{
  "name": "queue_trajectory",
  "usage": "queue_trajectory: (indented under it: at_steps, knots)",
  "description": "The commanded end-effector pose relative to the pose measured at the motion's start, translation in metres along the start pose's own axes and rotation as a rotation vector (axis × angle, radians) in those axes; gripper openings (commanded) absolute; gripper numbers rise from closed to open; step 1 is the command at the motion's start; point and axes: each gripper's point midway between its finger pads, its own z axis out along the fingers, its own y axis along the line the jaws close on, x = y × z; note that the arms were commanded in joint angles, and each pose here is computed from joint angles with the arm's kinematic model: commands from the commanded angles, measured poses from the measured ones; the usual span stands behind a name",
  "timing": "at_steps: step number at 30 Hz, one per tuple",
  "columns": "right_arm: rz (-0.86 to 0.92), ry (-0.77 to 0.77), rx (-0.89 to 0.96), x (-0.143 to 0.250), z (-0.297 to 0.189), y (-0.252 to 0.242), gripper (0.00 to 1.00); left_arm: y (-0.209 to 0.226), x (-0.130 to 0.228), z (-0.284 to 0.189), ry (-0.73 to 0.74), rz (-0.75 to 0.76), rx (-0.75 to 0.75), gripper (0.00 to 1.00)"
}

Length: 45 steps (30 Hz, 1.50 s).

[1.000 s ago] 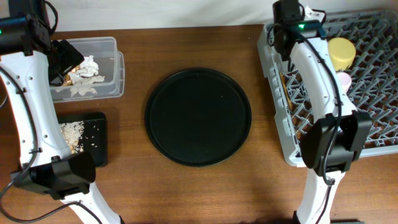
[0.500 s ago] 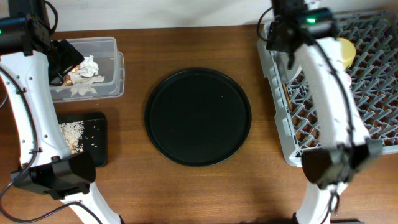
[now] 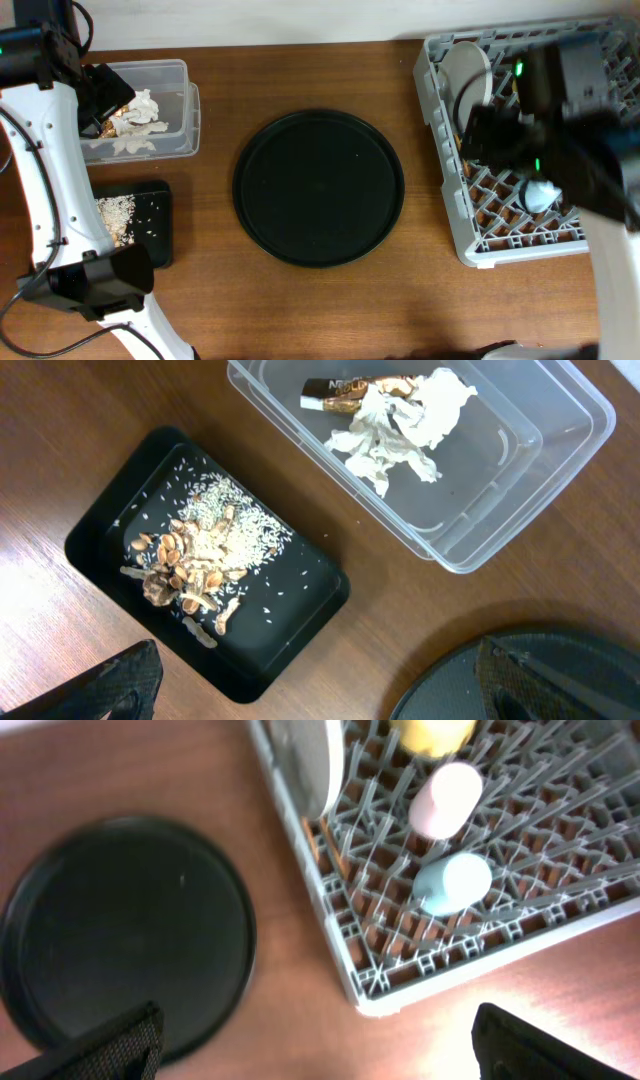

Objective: Sort waste into correct bins and load items into the dishwasher rack

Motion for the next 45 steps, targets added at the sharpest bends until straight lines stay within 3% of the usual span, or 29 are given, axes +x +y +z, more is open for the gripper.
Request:
queue_trajectory:
  at_steps: [1,9,17,26,30,34,39,45]
  knots:
    - [-0.048,0.007,-0.056,0.034,-0.008,0.005,0.98,0.003,-0.003,-0.005,-0.017,-0.003,0.001,0.99]
    - [-0.205,0.142,-0.27,0.118,-0.002,0.037,0.98,0.003,-0.003,-0.005,-0.017,-0.003,0.001,0.99]
    - [-0.23,0.231,-0.221,0.129,0.017,0.04,0.98,0.003,-0.003,-0.005,-0.017,-0.003,0.001,0.99]
    - [-0.287,0.222,-0.177,0.126,0.027,0.038,0.98,0.003,-0.003,-0.005,-0.017,-0.003,0.001,0.99]
    - [-0.271,0.147,-0.206,0.127,0.028,0.032,0.98,0.003,-0.003,-0.005,-0.017,-0.003,0.0,0.99]
    - [-0.149,0.004,-0.294,0.126,0.04,0.021,0.98,0.003,-0.003,-0.005,-0.017,-0.003,0.001,0.99]
    - [-0.162,-0.287,-0.511,0.123,0.047,0.028,0.98,0.003,-0.003,-0.005,-0.017,-0.003,0.001,0.99]
    - [-0.088,-0.539,-0.579,0.135,0.075,0.018,0.98,0.003,-0.003,-0.005,-0.017,-0.003,0.0,0.99]
